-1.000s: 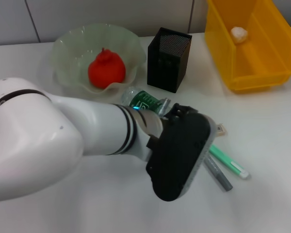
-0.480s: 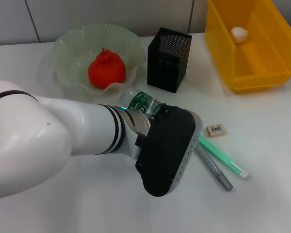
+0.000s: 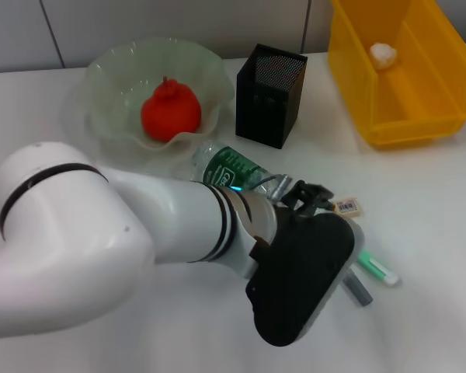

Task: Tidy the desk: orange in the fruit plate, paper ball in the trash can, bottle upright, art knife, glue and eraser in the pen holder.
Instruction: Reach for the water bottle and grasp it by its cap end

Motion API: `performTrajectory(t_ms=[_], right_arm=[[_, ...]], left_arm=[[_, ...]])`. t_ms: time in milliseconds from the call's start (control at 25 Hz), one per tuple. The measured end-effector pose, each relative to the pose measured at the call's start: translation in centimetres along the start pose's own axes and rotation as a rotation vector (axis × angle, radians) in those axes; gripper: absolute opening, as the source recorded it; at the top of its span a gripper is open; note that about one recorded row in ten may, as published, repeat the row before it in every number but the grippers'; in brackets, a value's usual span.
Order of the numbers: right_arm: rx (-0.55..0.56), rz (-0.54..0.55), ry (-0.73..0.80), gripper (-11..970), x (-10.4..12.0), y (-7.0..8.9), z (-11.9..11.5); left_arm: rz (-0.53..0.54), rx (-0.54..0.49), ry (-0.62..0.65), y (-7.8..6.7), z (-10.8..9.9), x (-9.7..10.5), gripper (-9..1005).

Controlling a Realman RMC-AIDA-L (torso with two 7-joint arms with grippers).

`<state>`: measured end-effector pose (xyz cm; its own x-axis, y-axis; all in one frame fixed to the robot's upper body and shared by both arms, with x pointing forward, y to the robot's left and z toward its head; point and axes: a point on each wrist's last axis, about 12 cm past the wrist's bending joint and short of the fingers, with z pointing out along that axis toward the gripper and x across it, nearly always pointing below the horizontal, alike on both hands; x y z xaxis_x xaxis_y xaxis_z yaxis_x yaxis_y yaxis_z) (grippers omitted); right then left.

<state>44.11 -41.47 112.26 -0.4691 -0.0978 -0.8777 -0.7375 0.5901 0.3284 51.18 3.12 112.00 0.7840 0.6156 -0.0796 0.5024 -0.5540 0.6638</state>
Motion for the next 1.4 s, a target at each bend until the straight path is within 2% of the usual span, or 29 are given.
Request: performTrajectory(t_ms=[240, 520, 1000, 1400], right_arm=[[0.002, 0.004, 0.0, 773, 0.0, 0.0, 0.0], [-0.005, 0.005, -0.004, 773, -0.1, 0.0, 0.2], [-0.029, -0.006, -0.011, 772, -0.4, 0.0, 1.2], [-0.038, -0.008, -0.018, 771, -0.4, 0.1, 1.6]], left_arm=[[-0.005, -0.041, -0.002, 0.2, 0.6, 0.2, 675], [-0.013, -0.021, 0.012, -0.9, 1.5, 0.8, 675], [-0.047, -0.057, -0.002, -1.2, 2.2, 1.1, 676], [-0.055, -0.066, 0.002, -2.2, 2.9, 1.4, 676]])
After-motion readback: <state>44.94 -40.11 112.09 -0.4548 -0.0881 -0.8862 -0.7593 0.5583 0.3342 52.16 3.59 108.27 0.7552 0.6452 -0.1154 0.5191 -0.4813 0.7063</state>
